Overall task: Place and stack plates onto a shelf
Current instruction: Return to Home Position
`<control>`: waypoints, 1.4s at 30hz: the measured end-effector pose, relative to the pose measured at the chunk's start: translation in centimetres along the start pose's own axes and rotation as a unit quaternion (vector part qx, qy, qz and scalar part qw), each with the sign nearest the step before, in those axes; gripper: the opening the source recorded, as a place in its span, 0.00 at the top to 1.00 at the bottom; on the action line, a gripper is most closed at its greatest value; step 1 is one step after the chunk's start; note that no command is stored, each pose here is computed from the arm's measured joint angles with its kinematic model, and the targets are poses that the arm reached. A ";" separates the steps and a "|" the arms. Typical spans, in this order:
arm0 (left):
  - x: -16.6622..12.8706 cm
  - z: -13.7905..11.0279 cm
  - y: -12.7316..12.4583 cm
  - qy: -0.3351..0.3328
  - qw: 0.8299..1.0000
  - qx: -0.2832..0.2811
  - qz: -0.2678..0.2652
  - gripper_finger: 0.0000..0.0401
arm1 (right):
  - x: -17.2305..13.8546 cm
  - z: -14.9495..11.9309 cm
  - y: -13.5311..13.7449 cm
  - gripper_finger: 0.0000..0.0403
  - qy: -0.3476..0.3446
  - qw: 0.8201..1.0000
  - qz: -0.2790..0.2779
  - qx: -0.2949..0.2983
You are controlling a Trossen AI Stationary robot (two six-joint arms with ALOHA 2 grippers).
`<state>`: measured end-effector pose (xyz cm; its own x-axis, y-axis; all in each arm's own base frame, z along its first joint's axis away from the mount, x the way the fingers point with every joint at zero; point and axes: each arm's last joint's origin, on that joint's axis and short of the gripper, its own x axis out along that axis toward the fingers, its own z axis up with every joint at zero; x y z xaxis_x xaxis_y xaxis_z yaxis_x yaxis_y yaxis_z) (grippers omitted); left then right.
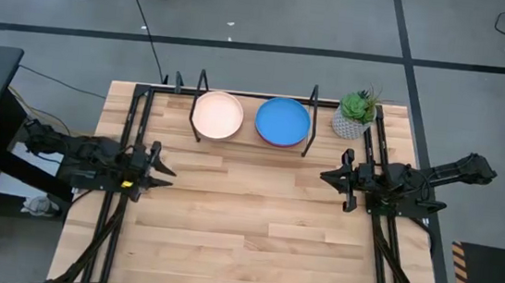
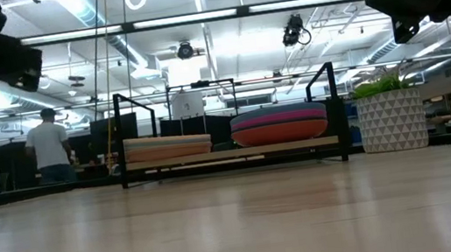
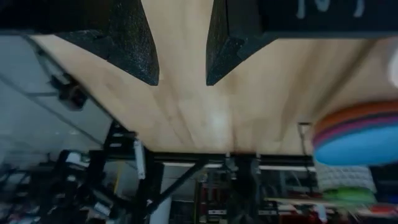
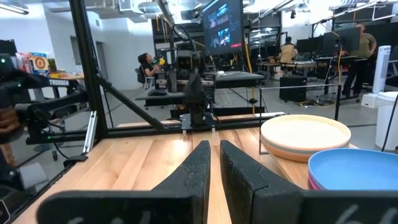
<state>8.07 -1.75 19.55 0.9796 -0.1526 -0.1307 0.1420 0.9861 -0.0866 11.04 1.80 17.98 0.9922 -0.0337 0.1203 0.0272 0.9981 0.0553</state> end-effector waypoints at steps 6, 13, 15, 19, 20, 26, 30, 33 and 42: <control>-0.1 1.6 -0.1 -0.082 0.993 -0.087 0.012 0.65 | 0.0 0.0 0.0 0.90 0.002 1.000 0.000 -0.001; -0.3 2.4 -0.2 -0.123 0.978 -0.167 -0.006 0.65 | 0.0 0.0 0.0 0.90 -0.002 1.000 0.000 0.000; -0.3 2.4 -0.2 -0.123 0.978 -0.167 -0.006 0.65 | 0.0 0.0 0.0 0.90 -0.002 1.000 0.000 0.001; -0.3 2.4 -0.2 -0.123 0.978 -0.167 -0.006 0.65 | 0.0 0.0 0.0 0.90 -0.002 1.000 0.000 0.000; -0.3 2.4 -0.2 -0.123 0.978 -0.167 -0.006 0.65 | 0.0 0.0 0.0 0.90 -0.002 1.000 0.000 0.000; -0.3 2.4 -0.2 -0.123 0.978 -0.167 -0.006 0.65 | 0.0 0.0 0.0 0.90 -0.002 1.000 0.000 0.000; -0.3 2.4 -0.2 -0.123 0.978 -0.167 -0.006 0.65 | 0.0 0.0 0.0 0.90 -0.002 1.000 0.000 0.000; -0.3 2.4 -0.2 -0.123 0.978 -0.167 -0.006 0.65 | 0.0 0.0 0.0 0.90 -0.002 1.000 0.000 0.000; -0.3 2.4 -0.2 -0.123 0.978 -0.166 -0.006 0.65 | 0.0 0.0 0.0 0.90 -0.002 1.000 0.000 0.000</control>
<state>8.08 -1.70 21.95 0.9886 -0.1037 0.1096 0.1399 0.9019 -0.4088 11.07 1.81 18.03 0.9918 -0.0334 0.1233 0.0266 0.9981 0.0558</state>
